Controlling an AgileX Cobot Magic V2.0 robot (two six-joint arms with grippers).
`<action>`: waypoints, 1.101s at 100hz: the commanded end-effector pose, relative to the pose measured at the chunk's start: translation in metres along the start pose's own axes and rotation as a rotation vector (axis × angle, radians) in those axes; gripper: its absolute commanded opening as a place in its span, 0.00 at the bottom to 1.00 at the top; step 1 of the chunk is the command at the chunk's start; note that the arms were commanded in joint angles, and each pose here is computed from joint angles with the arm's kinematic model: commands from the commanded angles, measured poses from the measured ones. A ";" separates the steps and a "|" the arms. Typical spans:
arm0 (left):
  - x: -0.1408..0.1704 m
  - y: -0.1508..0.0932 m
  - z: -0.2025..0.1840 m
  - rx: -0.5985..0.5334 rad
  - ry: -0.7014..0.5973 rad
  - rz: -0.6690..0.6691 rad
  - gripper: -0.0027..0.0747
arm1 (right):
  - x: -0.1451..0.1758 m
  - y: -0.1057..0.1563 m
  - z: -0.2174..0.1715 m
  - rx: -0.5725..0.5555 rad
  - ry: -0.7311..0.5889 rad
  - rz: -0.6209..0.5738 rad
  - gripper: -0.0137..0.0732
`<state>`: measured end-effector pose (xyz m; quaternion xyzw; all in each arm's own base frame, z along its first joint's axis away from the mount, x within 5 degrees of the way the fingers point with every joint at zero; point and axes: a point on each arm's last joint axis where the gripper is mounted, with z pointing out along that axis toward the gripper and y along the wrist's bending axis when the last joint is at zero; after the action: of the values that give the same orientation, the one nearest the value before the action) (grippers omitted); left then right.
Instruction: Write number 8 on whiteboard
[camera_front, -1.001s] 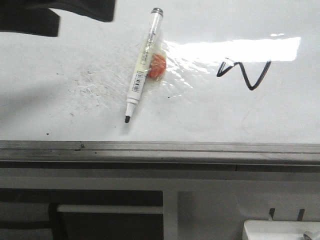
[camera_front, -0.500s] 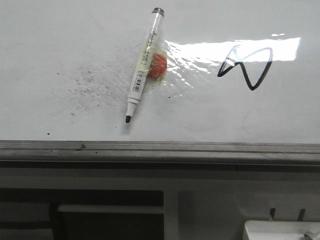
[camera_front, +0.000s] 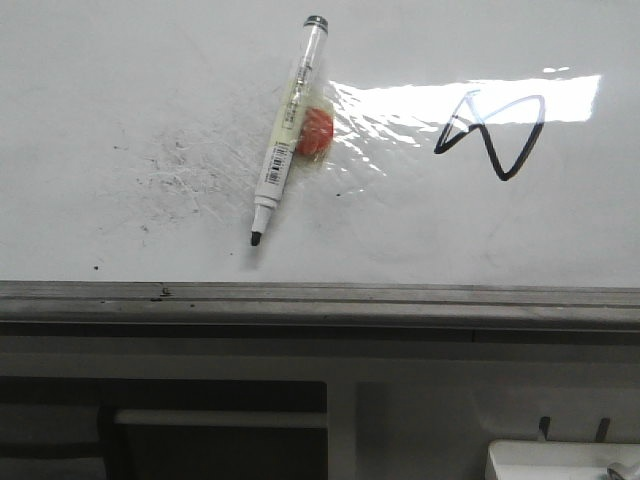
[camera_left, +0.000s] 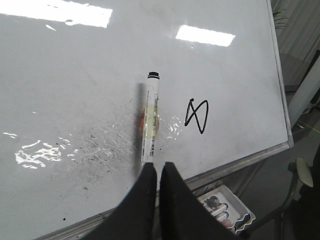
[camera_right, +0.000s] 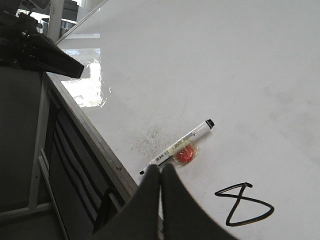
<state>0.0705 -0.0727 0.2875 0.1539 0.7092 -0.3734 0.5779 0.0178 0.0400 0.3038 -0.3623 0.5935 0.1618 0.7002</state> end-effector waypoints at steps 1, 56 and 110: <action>-0.006 -0.005 -0.002 0.032 -0.018 -0.008 0.01 | -0.010 -0.006 -0.001 0.049 -0.046 0.014 0.08; 0.048 0.051 -0.040 -0.447 -0.146 0.280 0.01 | -0.010 -0.006 -0.001 0.051 -0.046 0.014 0.08; 0.096 0.068 -0.050 -0.609 0.003 0.130 0.01 | -0.010 -0.006 -0.001 0.049 -0.045 0.014 0.08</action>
<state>0.0521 -0.0114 0.1856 0.0344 0.7836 -0.0934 0.6132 0.0180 0.0400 0.3033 -0.3622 0.5943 0.1617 0.6996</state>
